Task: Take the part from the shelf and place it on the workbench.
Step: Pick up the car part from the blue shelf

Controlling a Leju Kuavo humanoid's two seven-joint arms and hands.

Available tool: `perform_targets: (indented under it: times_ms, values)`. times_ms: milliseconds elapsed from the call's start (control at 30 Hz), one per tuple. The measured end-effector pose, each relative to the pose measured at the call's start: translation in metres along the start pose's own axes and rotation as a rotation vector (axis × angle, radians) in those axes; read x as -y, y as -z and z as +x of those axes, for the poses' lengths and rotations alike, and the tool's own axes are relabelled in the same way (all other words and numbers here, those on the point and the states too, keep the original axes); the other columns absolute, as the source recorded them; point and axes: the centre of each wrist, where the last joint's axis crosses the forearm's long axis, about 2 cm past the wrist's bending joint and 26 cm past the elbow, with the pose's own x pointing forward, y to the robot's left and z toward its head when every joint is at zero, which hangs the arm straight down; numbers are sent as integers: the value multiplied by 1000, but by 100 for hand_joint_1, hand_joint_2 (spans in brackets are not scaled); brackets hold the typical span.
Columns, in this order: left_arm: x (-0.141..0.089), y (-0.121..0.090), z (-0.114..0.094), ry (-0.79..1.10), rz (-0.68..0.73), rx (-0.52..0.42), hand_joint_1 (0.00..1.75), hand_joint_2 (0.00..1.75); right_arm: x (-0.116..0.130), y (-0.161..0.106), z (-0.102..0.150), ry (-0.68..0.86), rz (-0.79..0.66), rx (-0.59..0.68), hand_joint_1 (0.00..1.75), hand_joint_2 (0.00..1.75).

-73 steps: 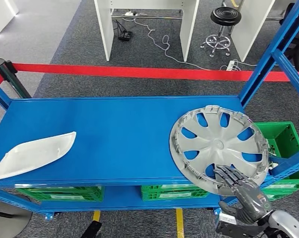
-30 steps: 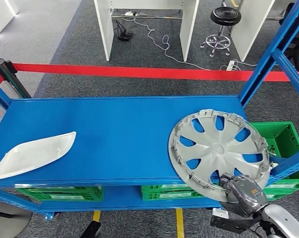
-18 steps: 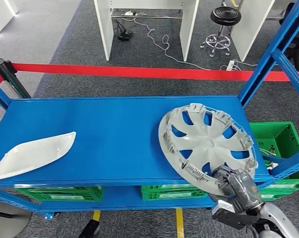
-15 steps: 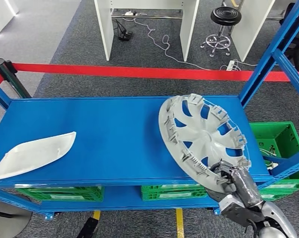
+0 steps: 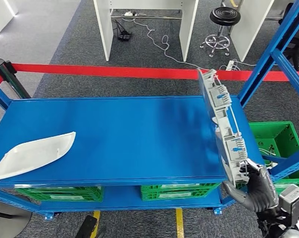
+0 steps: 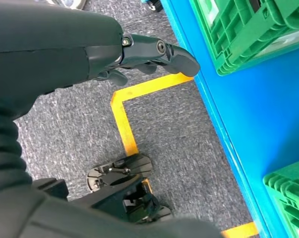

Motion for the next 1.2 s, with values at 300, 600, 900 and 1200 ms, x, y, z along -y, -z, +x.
perform_targets:
  times_ms: [300, 600, 900, 1200]
  values:
    - [1, -1, -1, -18, -66, -31, 0, 175, -3, 4, 3, 88, 49, 44, 175, 175]
    - [-1, -1, -3, -54, -59, -90, 0, 175, -4, 10, 8, 92, 109, 86, 175, 175]
    - [-3, 1, -2, -91, -42, -155, 0, 175, -7, 16, 13, 153, 157, 156, 175, 175]
    - [-6, 1, -2, -89, -40, -171, 0, 175, -7, 21, 22, 250, 195, 222, 175, 175]
